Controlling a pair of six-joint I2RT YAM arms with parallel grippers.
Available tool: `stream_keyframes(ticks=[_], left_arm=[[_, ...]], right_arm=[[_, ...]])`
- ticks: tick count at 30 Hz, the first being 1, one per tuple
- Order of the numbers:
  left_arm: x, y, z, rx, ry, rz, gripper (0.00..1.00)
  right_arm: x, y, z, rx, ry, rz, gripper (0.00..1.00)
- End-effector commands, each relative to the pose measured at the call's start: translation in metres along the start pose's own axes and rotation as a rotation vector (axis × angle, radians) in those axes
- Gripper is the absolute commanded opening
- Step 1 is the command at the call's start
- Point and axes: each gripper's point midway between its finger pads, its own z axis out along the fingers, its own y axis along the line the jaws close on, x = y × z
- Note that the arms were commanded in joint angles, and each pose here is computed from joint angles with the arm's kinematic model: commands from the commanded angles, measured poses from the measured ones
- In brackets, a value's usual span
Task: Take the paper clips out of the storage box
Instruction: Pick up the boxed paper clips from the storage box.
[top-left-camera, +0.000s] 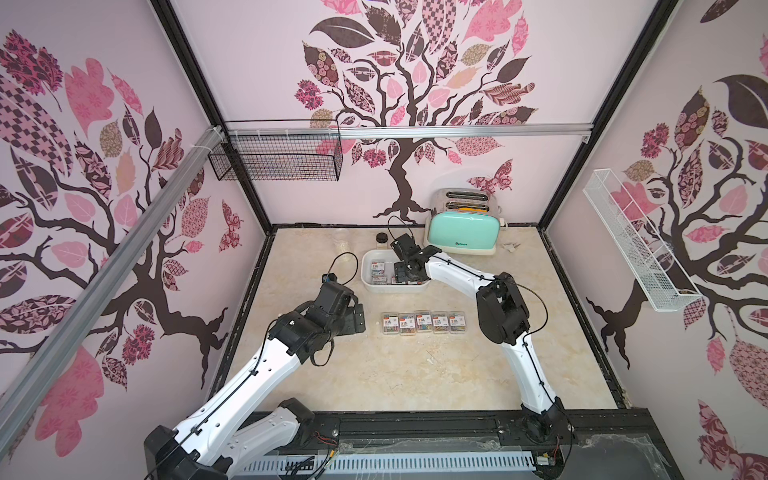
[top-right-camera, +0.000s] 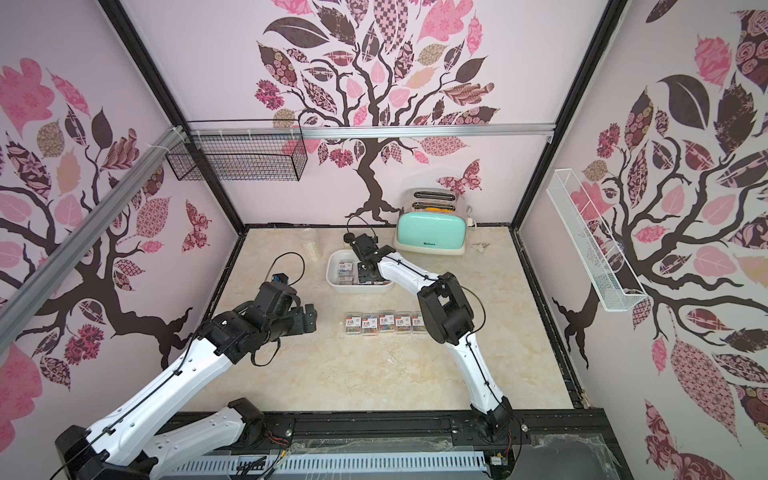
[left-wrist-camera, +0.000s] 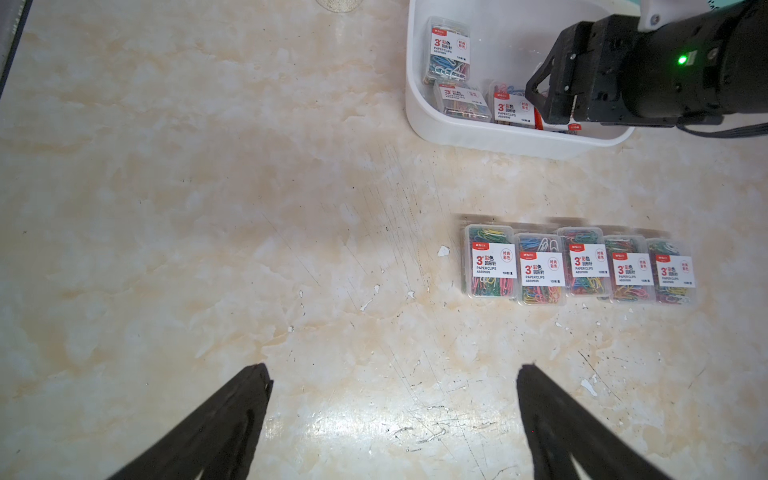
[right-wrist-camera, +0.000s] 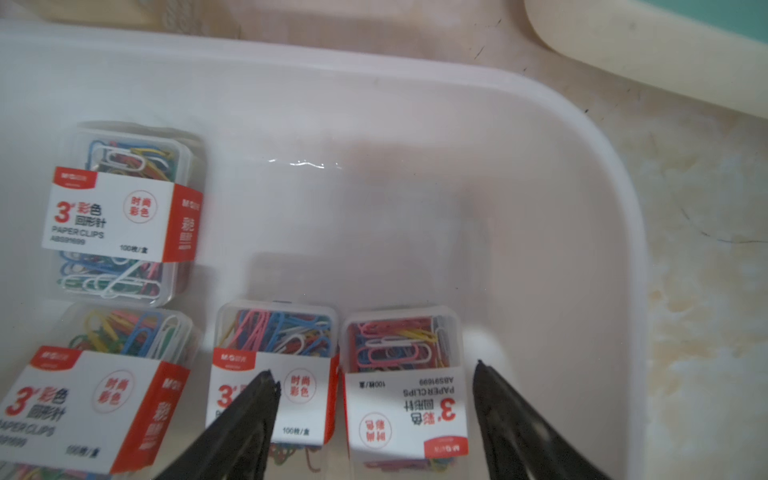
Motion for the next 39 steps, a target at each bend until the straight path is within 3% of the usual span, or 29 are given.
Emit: stream_keyframes(ticks=[1, 22, 33, 39], left_arm=[[-0.009, -0.007, -0.004, 0.024, -0.021, 0.004, 0.98], [-0.015, -0.012, -0.001, 0.021, -0.021, 0.010, 0.98], [-0.014, -0.011, 0.003, 0.016, -0.014, 0.009, 0.98], [-0.013, -0.010, 0.005, 0.017, -0.008, 0.005, 0.98]], right_arm=[[0.004, -0.008, 0.013, 0.024, 0.023, 0.026, 0.77], [0.024, -0.015, 0.038, 0.031, 0.093, 0.027, 0.73], [0.041, -0.017, 0.054, 0.039, 0.142, 0.018, 0.58], [0.029, -0.007, 0.052, -0.004, 0.116, 0.015, 0.59]])
